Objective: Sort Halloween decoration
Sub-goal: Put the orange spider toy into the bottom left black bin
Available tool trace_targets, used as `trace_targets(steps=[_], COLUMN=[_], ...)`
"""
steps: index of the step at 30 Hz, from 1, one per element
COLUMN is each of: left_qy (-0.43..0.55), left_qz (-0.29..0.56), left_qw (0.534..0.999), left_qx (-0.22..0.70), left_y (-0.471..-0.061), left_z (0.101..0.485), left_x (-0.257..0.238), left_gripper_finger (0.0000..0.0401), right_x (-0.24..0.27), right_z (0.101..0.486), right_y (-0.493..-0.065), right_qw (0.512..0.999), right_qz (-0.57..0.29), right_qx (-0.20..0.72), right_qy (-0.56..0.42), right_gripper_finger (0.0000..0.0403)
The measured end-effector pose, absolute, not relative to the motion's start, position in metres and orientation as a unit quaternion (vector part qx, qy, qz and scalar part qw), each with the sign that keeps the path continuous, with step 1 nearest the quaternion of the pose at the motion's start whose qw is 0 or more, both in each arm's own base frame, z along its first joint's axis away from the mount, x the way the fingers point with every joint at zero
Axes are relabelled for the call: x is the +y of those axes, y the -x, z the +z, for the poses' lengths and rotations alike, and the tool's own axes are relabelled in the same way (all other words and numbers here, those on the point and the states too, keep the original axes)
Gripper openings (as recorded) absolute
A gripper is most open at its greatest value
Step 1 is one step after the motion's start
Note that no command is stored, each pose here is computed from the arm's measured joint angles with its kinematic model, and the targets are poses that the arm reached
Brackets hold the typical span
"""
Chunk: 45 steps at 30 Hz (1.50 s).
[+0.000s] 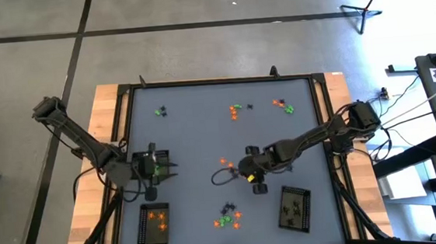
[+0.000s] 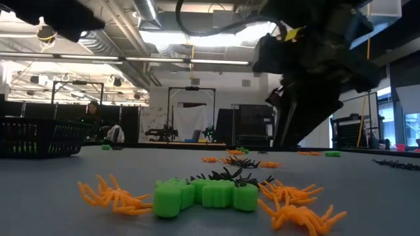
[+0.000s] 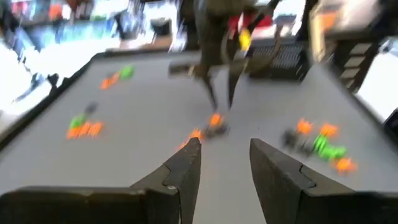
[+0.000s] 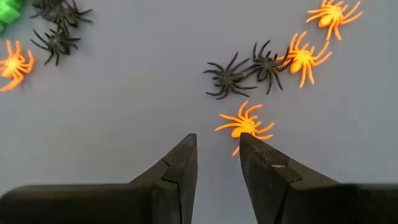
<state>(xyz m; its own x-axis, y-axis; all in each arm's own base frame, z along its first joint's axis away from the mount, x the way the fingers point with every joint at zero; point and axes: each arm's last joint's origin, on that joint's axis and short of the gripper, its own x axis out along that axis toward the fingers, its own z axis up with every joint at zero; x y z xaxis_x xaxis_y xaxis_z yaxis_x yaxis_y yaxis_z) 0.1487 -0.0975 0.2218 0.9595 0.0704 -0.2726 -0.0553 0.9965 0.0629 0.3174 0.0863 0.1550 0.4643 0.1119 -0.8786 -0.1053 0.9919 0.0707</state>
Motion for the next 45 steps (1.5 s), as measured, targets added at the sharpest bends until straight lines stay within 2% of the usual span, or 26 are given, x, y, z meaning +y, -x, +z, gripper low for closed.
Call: trace_targets(steps=[5, 18, 21, 27, 38, 45], left_qy=[-0.012, 0.015, 0.015, 0.015, 0.015, -0.021], left_qz=[0.006, 0.005, 0.005, 0.005, 0.012, 0.026], left_qw=[0.997, 0.998, 0.998, 0.998, 0.998, 0.997], left_qx=[0.072, 0.056, 0.056, 0.056, 0.058, 0.067], left_y=[-0.147, -0.143, -0.143, -0.143, -0.145, -0.160], left_z=[0.208, 0.197, 0.197, 0.197, 0.196, 0.185], left_x=[-0.097, -0.094, -0.094, -0.094, -0.093, -0.093], left_gripper_finger=[0.0129, 0.0129, 0.0129, 0.0129, 0.0129, 0.0129], right_x=[0.094, 0.094, 0.094, 0.094, 0.093, 0.098], right_z=[0.155, 0.123, 0.122, 0.125, 0.134, 0.159], right_y=[-0.315, -0.322, -0.321, -0.321, -0.322, -0.338], right_qw=[0.860, 0.840, 0.839, 0.841, 0.853, 0.878], right_qz=[0.044, 0.009, 0.011, 0.017, 0.015, 0.023], right_qx=[0.508, 0.542, 0.543, 0.541, 0.521, 0.478], right_qy=[0.021, 0.025, 0.025, 0.024, 0.025, 0.030], right_gripper_finger=[0.0120, 0.0118, 0.0097, 0.0011, 0.0005, 0.0003])
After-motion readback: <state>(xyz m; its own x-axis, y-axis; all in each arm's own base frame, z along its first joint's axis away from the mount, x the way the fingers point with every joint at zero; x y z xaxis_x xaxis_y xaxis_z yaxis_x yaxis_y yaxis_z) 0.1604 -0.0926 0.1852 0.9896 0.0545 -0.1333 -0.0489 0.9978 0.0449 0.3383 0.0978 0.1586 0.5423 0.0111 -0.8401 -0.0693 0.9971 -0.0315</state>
